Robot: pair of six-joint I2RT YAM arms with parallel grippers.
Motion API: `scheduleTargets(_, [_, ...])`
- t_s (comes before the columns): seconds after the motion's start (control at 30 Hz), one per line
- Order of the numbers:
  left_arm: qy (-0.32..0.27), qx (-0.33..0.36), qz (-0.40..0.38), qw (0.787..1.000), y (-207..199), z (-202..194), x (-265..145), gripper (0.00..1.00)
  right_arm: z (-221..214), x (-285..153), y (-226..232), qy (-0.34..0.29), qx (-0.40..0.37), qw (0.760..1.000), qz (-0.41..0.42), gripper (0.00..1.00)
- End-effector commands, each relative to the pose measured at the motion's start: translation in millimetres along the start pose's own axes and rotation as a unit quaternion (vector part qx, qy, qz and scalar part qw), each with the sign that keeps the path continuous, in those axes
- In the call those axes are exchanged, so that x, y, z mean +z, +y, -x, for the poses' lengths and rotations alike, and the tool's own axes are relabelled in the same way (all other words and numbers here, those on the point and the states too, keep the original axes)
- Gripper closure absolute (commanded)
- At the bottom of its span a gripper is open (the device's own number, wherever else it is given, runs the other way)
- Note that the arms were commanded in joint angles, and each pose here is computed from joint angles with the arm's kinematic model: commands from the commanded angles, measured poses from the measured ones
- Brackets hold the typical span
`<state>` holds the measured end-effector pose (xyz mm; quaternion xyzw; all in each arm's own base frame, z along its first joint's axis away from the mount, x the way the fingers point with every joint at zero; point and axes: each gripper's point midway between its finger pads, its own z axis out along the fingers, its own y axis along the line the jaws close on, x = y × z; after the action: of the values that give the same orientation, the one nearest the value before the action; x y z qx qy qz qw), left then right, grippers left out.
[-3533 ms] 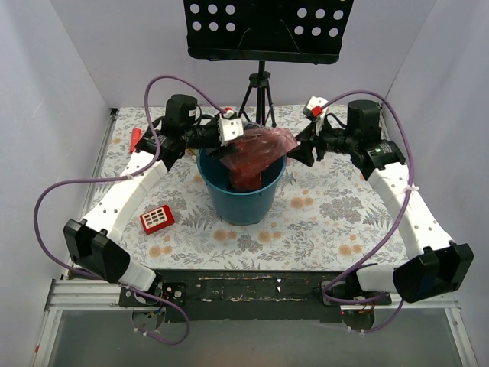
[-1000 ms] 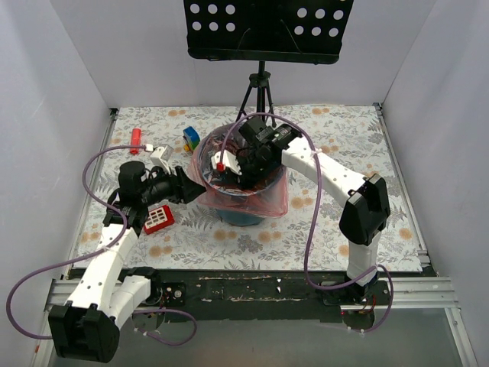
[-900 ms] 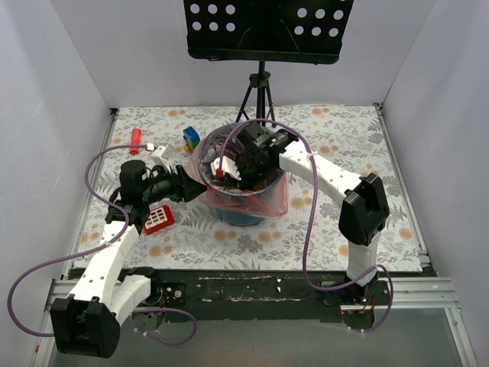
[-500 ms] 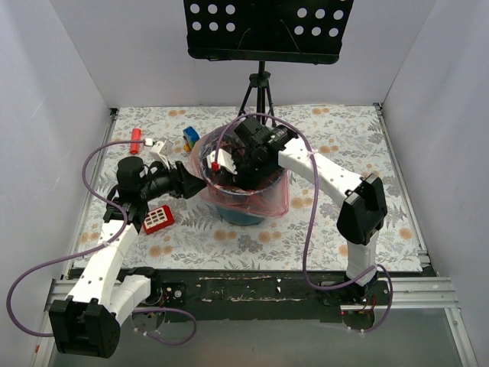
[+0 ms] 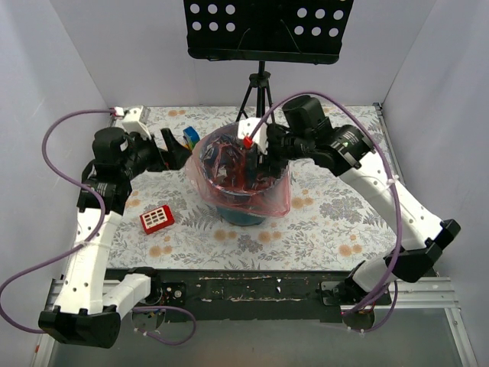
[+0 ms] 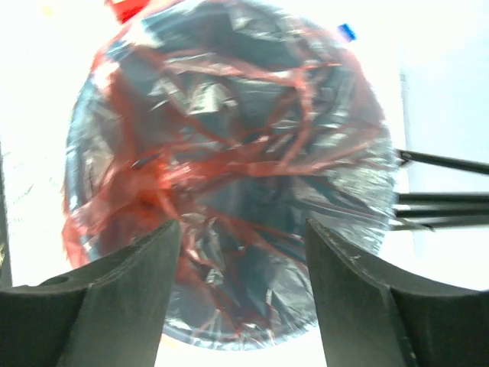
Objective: Put the trash bags into the trash bin
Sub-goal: Place the trash bag in the trash bin.
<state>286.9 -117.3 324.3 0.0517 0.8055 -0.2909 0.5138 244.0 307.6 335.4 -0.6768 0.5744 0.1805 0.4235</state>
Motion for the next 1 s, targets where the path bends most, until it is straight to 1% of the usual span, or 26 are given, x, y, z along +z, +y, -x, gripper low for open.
scheduleTargets(0.0, [-0.035,0.001,0.236,0.971,70.7,39.6,-22.6,0.02,36.2,-32.7,-61.3,-0.076,0.083,0.978,-0.175,0.24])
scheduleTargets(0.03, [-0.05,0.016,0.269,0.962,80.0,53.6,-28.8,0.02,44.2,-39.9,-74.5,-0.088,0.089,0.971,-0.202,0.24])
scheduleTargets(0.07, [-0.057,0.029,0.284,0.957,83.8,61.4,-32.3,0.02,48.9,-45.3,-84.3,-0.09,0.094,0.967,-0.219,0.24])
scheduleTargets(0.13, [-0.081,0.06,0.285,0.953,82.2,77.0,-36.9,0.02,48.5,-53.9,-106.6,-0.087,0.104,0.956,-0.259,0.23])
scheduleTargets(0.2, [-0.112,0.08,0.279,0.95,76.2,94.0,-42.6,0.02,49.4,-65.4,-123.9,-0.099,0.105,0.947,-0.288,0.23])
scheduleTargets(0.3, [-0.155,0.078,0.286,0.943,68.0,126.4,-52.2,0.02,51.9,-93.5,-156.4,-0.103,0.12,0.919,-0.36,0.23])
scheduleTargets(0.37, [-0.188,0.101,0.288,0.934,60.1,156.5,-60.4,0.02,58.7,-121.2,-178.3,-0.118,0.129,0.896,-0.407,0.22])
scheduleTargets(0.43, [-0.229,0.123,0.29,0.921,50.8,191.0,-70.2,0.02,65.6,-152.7,-196.9,-0.134,0.134,0.862,-0.47,0.2])
scheduleTargets(0.5, [-0.258,0.134,0.299,0.909,44.6,229.6,-73.2,0.02,71.3,-187.6,-209.3,-0.149,0.135,0.821,-0.534,0.19])
scheduleTargets(0.57, [-0.293,0.142,0.313,0.892,36.0,268.3,-85.8,0.02,78.7,-230.6,-216.4,-0.179,0.139,0.764,-0.604,0.18])
scheduleTargets(0.63, [-0.332,0.165,0.32,0.872,24.8,301.6,-101.3,0.02,89.6,-263.5,-214.5,-0.203,0.114,0.731,-0.641,0.17])
scheduleTargets(0.7, [-0.363,0.193,0.322,0.853,15.7,322.2,-113.0,0.02,102.2,-286.6,-212.2,-0.221,0.09,0.712,-0.661,0.17])
scheduleTargets(0.77, [-0.38,0.222,0.314,0.841,7.0,330.0,-121.2,0.02,107.0,-300.4,-210.3,-0.22,0.074,0.703,-0.673,0.17])
scheduleTargets(0.8, [-0.372,0.233,0.306,0.845,8.2,324.2,-112.6,0.02,106.8,-305.3,-209.5,-0.218,0.073,0.698,-0.678,0.16])
scheduleTargets(0.87, [-0.362,0.247,0.287,0.852,7.4,311.4,-103.7,0.02,101.5,-304.7,-208.0,-0.207,0.07,0.698,-0.682,0.16])
scheduleTargets(0.97, [-0.337,0.243,0.256,0.873,6.2,289.1,-89.7,0.02,92.2,-298.2,-205.3,-0.195,0.071,0.701,-0.683,0.16])
